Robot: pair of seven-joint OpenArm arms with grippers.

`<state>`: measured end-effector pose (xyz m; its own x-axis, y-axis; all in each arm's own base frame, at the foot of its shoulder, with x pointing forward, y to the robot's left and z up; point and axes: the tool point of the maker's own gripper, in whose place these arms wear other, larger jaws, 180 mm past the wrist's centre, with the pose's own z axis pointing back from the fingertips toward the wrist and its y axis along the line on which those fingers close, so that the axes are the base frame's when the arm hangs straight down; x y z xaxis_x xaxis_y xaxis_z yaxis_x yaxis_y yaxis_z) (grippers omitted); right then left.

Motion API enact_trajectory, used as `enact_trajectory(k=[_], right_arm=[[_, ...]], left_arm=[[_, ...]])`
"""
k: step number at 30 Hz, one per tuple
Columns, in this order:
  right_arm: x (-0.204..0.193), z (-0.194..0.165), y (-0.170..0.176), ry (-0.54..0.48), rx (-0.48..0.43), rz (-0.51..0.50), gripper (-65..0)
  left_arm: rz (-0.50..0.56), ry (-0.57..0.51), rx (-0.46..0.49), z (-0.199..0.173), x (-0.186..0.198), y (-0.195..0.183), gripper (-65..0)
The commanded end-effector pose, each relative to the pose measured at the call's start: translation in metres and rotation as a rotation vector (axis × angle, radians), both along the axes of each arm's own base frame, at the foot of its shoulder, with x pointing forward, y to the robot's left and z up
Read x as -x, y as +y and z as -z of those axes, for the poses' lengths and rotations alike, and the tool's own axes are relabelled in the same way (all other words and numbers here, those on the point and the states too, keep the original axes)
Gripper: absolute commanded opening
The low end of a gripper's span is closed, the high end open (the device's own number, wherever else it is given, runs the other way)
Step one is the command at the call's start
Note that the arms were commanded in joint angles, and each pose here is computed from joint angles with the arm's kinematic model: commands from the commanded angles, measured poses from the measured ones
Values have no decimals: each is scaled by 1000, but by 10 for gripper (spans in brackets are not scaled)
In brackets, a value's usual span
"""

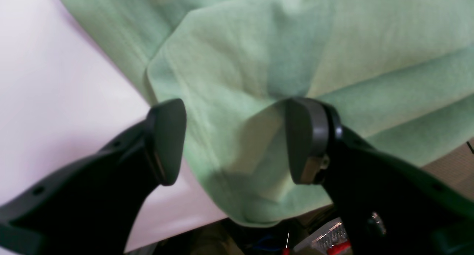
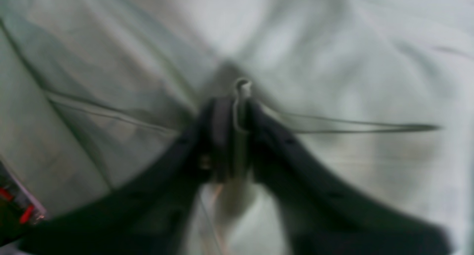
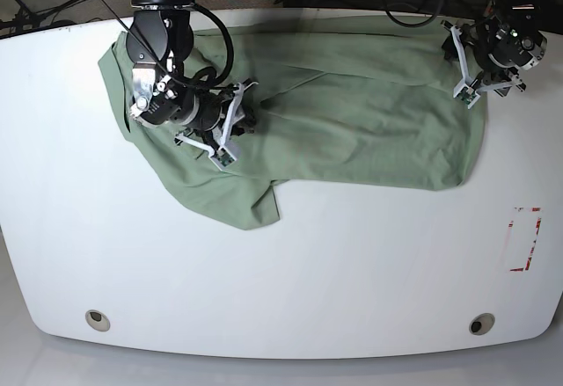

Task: Fold the T-shirt properly
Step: 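Grasp the shirt body with the right gripper and pull it along the edge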

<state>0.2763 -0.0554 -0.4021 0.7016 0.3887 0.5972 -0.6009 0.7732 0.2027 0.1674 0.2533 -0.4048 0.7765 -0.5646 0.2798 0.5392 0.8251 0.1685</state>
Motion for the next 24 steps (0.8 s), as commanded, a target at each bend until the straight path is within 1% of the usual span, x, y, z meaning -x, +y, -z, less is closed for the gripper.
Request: enact_trajectory(k=[1,3,5,6,9,12,14,19,22,24], right_arm=[[-14,-11,5,-40,-33,4,-373],[-15,-13,4,-47,-37,7,-273],[-21,-22,-7,-75,-29,40,-219],[-24,-29,-15,-95,-21,61,-214],[-36,-47,-54,-141,13,171,-209],[-54,-58,-90,-175,62,237,-211],[-62,-53,-108,-154,75,251,-211],[-95,-56,-142,-142,96,285,-212],[-117,-56,-155,-146,64,310,-212],[-126,-52,-164,-125,47,329,-212]], left_arm=[[8,-21,-8,-6,-5,2,-265],[8,-21,-8,-6,-5,2,-265],[8,-20,-9,-6,-5,3,-265],[8,-20,-9,-6,-5,3,-265],[4,8,-2,2,0,4,-265],[3,11,5,3,0,3,-265],[5,5,7,2,-1,1,-265],[6,-5,10,0,-3,-1,-265],[16,-46,9,-9,-15,-4,-265],[14,-65,24,-11,-19,-11,-265]])
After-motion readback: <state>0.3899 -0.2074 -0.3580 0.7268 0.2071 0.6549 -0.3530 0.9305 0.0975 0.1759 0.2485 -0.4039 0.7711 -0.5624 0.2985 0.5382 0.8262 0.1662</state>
